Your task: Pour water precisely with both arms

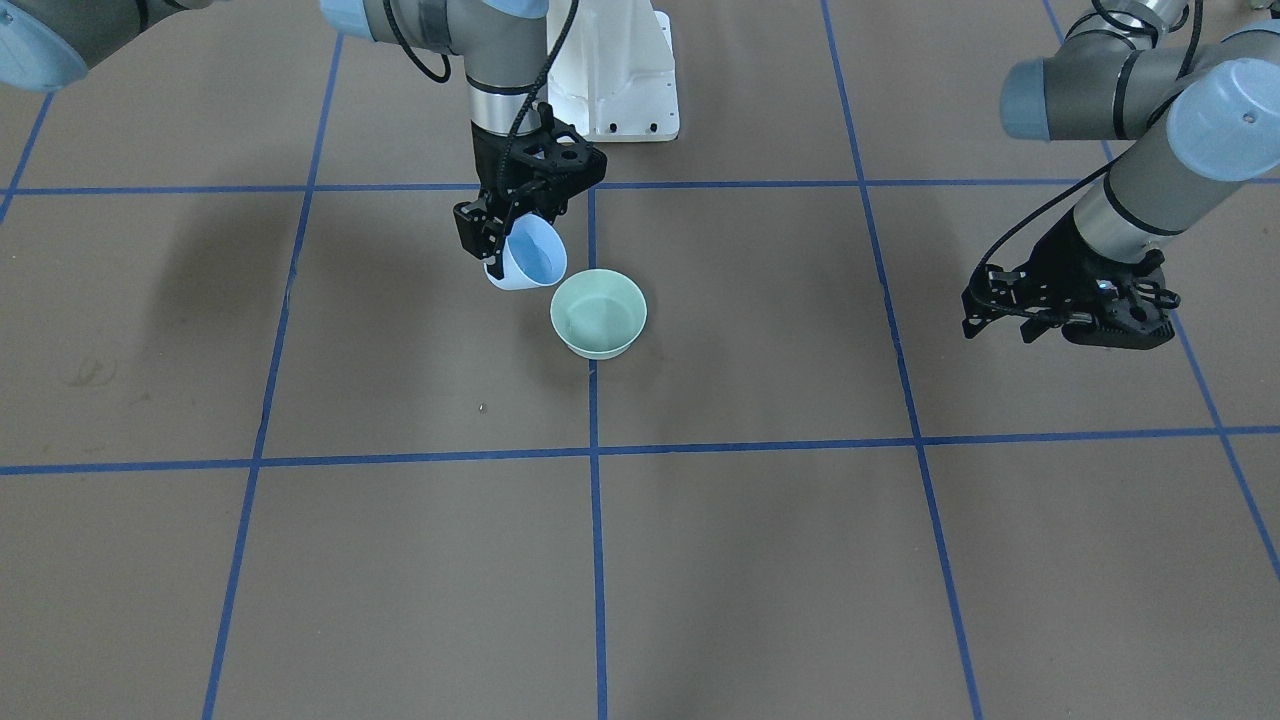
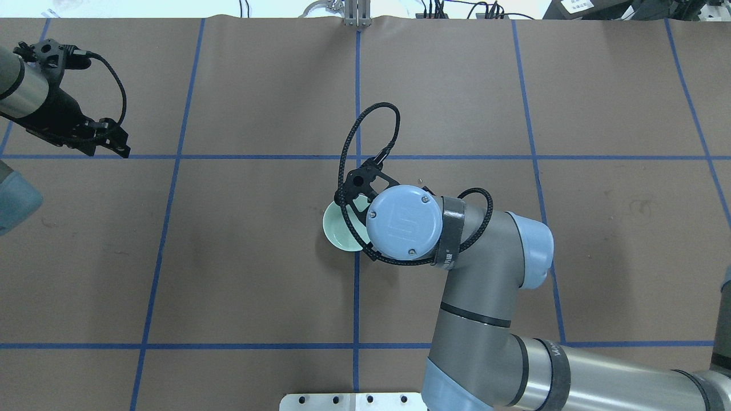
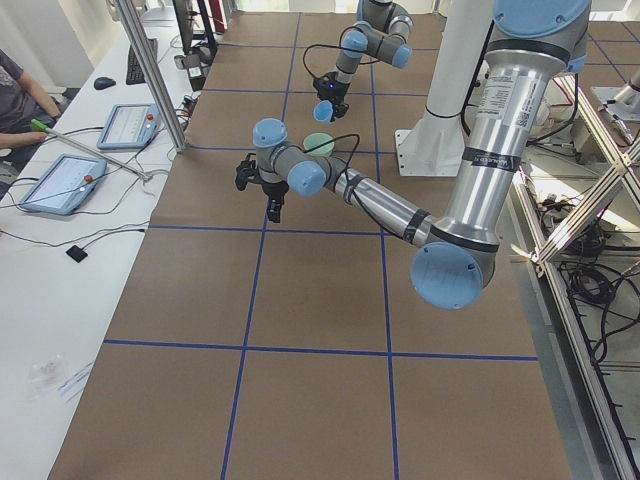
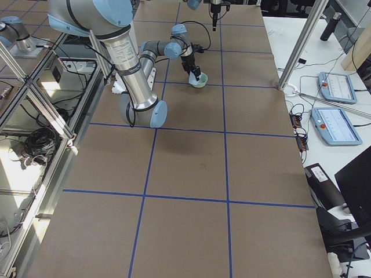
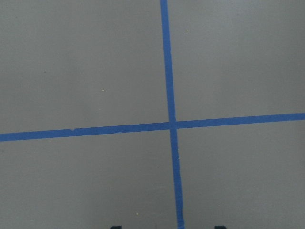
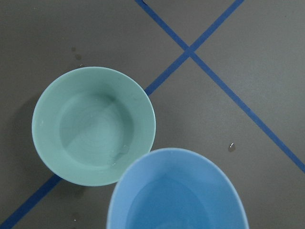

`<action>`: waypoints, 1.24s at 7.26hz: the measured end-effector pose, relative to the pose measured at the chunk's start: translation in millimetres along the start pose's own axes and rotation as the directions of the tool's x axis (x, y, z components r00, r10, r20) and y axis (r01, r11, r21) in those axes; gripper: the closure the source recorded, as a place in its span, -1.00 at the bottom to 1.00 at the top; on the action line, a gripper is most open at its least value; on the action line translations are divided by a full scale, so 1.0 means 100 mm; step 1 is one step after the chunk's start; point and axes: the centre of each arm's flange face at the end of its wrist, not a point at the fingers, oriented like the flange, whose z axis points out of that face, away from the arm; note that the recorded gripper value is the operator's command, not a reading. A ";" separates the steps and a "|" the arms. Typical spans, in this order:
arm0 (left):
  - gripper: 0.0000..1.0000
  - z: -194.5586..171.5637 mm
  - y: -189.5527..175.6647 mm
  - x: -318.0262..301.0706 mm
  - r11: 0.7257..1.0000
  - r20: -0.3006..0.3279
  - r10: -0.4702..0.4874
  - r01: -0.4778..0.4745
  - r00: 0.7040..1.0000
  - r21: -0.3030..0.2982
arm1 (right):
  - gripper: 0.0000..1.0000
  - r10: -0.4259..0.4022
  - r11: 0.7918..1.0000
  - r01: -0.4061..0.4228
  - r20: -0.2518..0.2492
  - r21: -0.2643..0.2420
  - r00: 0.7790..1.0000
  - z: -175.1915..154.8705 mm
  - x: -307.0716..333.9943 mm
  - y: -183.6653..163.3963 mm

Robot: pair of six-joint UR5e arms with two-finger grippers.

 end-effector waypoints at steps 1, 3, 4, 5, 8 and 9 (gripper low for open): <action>-0.44 -0.01 0.00 -0.03 1.000 0.002 0.003 -0.003 1.000 0.001 | 0.87 -0.007 1.000 0.007 -0.012 -0.026 1.000 0.04 -0.07 -0.10; -0.44 -0.01 0.00 -0.04 1.000 0.003 0.004 -0.004 1.000 0.001 | 0.87 -0.033 0.996 0.030 -0.033 -0.080 0.999 0.14 -0.15 -0.20; -0.44 -0.01 0.00 -0.04 1.000 0.003 0.004 -0.004 1.000 0.001 | 0.87 -0.061 0.992 0.056 -0.043 -0.116 0.997 0.16 -0.18 -0.25; -0.44 0.00 0.01 -0.05 1.000 0.004 0.002 -0.002 1.000 -0.001 | 0.90 -0.091 0.984 0.082 -0.050 -0.156 0.995 0.14 -0.24 -0.32; -0.44 0.01 0.03 -0.10 1.000 0.008 -0.001 0.001 1.000 -0.004 | 0.90 -0.152 0.961 0.133 -0.063 -0.242 0.986 0.26 -0.35 -0.47; -0.44 0.01 0.03 -0.10 1.000 0.008 -0.002 0.002 1.000 -0.004 | 0.90 -0.174 0.952 0.151 -0.067 -0.268 0.982 0.26 -0.37 -0.51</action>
